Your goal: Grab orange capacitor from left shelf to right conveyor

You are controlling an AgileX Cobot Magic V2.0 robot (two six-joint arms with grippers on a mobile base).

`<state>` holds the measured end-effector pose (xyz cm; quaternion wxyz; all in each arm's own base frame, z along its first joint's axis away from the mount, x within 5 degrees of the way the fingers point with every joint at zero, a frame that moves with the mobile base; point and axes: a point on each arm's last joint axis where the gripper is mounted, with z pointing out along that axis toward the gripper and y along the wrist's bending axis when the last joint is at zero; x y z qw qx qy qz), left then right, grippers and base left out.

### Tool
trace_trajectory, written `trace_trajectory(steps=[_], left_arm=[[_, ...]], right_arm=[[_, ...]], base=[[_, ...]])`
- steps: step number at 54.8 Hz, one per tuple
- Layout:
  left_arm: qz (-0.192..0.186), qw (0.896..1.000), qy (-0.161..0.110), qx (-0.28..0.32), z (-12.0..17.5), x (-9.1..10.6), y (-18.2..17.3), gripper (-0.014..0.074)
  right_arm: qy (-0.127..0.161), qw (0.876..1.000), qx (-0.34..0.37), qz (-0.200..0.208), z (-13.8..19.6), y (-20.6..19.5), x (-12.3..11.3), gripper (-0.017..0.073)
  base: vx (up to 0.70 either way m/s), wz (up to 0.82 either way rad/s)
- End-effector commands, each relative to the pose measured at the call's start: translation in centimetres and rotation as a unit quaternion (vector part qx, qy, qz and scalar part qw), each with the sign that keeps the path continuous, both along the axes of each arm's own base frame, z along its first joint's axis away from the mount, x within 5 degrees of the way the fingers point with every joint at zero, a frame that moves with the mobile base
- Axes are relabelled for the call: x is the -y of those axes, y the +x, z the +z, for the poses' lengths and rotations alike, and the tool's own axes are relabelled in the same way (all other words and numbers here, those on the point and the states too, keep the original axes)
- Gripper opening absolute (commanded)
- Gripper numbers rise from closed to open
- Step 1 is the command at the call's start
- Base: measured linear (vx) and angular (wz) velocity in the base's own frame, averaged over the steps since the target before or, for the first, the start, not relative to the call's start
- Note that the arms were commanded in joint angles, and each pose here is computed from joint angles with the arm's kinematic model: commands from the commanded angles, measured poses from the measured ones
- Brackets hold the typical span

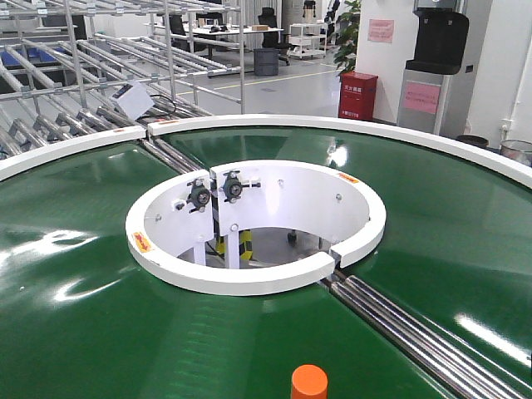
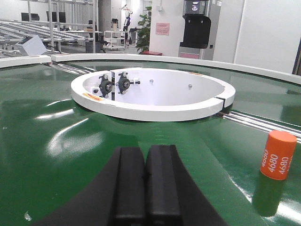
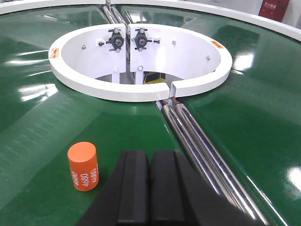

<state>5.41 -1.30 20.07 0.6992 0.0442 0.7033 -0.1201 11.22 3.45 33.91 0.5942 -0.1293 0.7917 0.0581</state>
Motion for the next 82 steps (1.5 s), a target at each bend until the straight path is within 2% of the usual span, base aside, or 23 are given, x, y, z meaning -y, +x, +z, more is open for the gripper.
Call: trace_trajectory(steps=[1, 10, 17, 24, 33, 38, 43, 82], left_arm=[[-0.002, 0.998, -0.019, 0.055, 1.8, 0.0, -0.2, -0.0006], [-0.002, 0.998, -0.019, 0.055, 1.8, 0.0, -0.2, -0.0006], [-0.002, 0.998, -0.019, 0.055, 1.8, 0.0, -0.2, -0.0006], [-0.002, 0.998, -0.019, 0.055, 1.8, 0.0, -0.2, -0.0006], [-0.002, 0.998, -0.019, 0.055, 1.8, 0.0, -0.2, -0.0006], [-0.002, 0.998, -0.019, 0.055, 1.8, 0.0, -0.2, -0.0006], [-0.002, 0.998, -0.019, 0.055, 1.8, 0.0, -0.2, -0.0006], [-0.002, 0.998, -0.019, 0.056, 1.8, -0.1, -0.3, -0.0006]], right_arm=[[-0.006, 0.998, 0.055, 0.015, 1.6, -0.1, -0.1, -0.0012], [0.017, 0.997, 0.074, 0.022, -0.6, -0.6, 0.0, -0.0012], [0.053, 0.996, 0.061, -0.036, -4.2, -1.1, 1.3, -0.0012], [0.046, 0.993, 0.052, -0.095, -8.3, -2.2, 2.7, -0.0012], [0.049, 0.987, 0.101, -0.119, -12.5, -4.1, 3.2, -0.0012], [0.076, 0.981, 0.127, -0.123, -14.3, -4.9, 3.3, -0.0012], [0.093, 0.977, 0.140, -0.130, -14.3, -5.6, 3.4, -0.0012], [0.093, 0.977, 0.138, -0.130, -14.4, -5.5, 3.4, -0.0012]], base=[[0.00, 0.00], [0.00, 0.00], [0.00, 0.00], [0.00, 0.00], [0.00, 0.00], [0.00, 0.00], [0.00, 0.00], [0.00, 0.00]])
